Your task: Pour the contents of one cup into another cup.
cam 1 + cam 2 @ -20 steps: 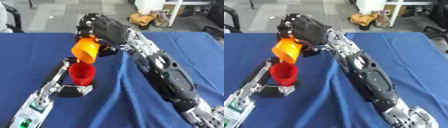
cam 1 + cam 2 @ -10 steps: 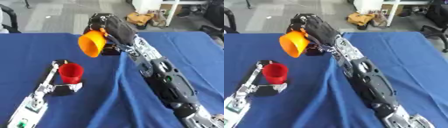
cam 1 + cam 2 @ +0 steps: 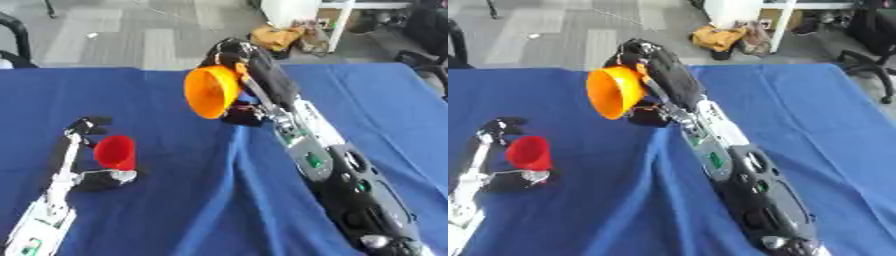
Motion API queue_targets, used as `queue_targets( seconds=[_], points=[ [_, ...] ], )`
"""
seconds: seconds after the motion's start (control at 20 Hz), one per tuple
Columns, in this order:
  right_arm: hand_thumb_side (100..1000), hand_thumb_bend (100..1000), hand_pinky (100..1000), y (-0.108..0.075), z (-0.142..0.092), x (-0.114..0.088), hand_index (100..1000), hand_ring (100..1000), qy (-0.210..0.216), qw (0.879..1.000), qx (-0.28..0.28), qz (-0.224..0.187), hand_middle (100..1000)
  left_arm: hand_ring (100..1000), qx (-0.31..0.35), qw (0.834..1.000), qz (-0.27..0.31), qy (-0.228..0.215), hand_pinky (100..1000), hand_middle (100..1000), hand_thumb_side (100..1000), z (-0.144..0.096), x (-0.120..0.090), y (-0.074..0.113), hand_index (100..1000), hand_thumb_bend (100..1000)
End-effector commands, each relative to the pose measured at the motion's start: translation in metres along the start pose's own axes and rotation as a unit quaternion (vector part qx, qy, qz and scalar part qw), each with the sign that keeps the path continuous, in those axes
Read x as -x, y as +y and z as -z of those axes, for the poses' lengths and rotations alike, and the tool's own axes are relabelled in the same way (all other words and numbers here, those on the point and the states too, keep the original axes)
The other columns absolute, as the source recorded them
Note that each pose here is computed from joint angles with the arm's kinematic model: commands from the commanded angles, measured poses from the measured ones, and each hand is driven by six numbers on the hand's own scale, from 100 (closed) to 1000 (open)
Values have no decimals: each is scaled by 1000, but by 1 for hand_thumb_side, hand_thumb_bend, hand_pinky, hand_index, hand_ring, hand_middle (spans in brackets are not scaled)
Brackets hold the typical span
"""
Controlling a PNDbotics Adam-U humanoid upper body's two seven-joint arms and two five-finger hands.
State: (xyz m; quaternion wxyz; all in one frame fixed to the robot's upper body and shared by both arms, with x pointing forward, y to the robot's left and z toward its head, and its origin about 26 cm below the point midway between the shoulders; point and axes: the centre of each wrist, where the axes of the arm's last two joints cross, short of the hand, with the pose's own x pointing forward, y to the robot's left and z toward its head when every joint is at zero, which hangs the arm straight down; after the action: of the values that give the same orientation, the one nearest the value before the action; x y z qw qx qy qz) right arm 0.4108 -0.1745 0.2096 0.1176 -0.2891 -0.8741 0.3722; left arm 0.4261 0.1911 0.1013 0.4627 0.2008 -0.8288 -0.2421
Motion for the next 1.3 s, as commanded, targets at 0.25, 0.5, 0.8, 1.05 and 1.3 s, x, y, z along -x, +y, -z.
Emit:
queue_targets(
  seconds=[0.25,0.5,0.8,1.05,1.3],
  points=[
    [100,100,482,-25,-36,10,239,659,78,997,14,12,151,730,-79,996,-23,-18,553,751,454,8,-10,25,781,791],
    [100,100,477,-20,-74,18,261,668,153,987,-4,47,173,715,-90,994,-59,-36,550,743,426,11,-25,35,778,737],
    [100,100,500,2,-108,39,381,743,249,963,-31,102,304,701,-68,991,-107,-48,550,732,379,10,-44,42,776,667],
    [330,226,725,21,-128,49,741,944,270,948,-59,156,648,690,-62,986,-143,-52,548,723,372,7,-56,47,774,650],
    [396,377,798,22,-137,56,850,1000,254,946,-52,193,785,686,-61,985,-154,-50,548,718,369,3,-59,49,774,647]
  ],
)
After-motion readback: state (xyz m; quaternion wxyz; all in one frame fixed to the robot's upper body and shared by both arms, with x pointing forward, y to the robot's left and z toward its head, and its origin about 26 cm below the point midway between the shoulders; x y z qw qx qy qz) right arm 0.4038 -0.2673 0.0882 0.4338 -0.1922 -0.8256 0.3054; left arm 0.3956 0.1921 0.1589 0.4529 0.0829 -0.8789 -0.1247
